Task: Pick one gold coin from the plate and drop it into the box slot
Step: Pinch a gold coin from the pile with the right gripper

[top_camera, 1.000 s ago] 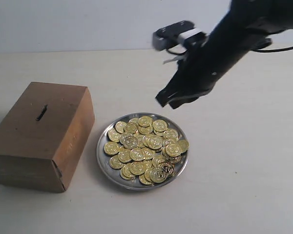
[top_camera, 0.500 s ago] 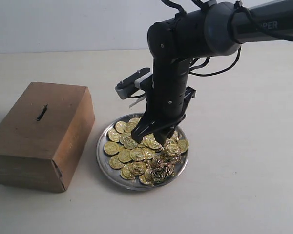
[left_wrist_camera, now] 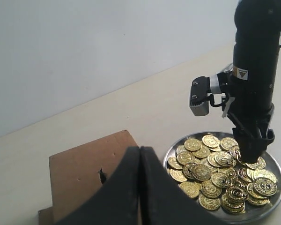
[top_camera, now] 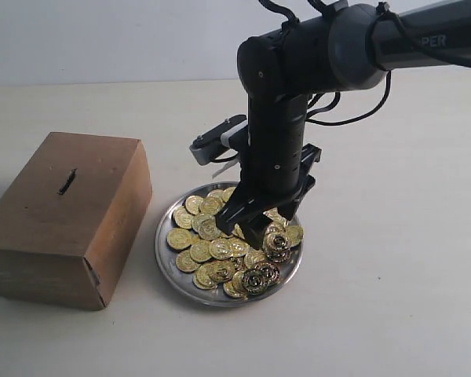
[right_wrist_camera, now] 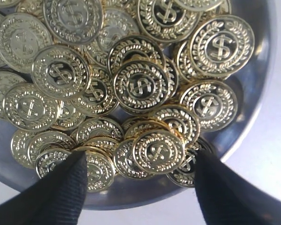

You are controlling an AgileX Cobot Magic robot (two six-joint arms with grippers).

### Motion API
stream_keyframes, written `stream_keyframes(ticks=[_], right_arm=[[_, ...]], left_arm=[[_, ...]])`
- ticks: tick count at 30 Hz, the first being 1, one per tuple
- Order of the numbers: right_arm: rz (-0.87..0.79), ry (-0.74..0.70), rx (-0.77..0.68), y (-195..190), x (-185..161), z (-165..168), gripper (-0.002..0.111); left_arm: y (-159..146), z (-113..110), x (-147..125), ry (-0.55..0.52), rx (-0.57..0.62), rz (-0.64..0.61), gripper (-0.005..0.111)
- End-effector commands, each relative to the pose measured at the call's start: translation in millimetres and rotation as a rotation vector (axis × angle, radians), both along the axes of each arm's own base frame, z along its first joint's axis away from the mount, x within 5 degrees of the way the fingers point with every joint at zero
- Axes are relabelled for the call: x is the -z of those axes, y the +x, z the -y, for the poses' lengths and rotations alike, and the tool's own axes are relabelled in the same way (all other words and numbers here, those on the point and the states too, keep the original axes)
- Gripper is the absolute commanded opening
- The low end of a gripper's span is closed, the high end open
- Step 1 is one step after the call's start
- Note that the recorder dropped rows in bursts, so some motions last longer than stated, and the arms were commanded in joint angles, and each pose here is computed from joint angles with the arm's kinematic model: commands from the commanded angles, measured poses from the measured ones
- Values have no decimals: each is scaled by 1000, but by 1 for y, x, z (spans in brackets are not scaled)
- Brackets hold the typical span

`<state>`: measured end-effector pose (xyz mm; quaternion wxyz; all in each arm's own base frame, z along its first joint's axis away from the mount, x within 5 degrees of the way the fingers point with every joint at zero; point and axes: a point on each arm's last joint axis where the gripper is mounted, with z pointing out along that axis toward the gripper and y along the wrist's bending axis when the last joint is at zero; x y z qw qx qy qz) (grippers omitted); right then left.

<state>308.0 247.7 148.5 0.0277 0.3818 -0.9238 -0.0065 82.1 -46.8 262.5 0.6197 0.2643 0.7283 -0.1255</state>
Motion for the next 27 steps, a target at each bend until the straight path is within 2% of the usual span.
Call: stream_keyframes(ticks=[1,6,10,27], right_arm=[[-7,-12,-5,1,5,-2,62],[-5,-19,-18,2,6,-1,62],[-5,-18,-39,2,6,-1,57],[-21,-30,-90,-4,17,5,57]], left_arm=[[0,1,-2,-7,17,-1,0],[0,1,-2,-7,17,-1,0],[0,1,-2,-7,17,-1,0],[0,1,-2,-5,17,0,0]])
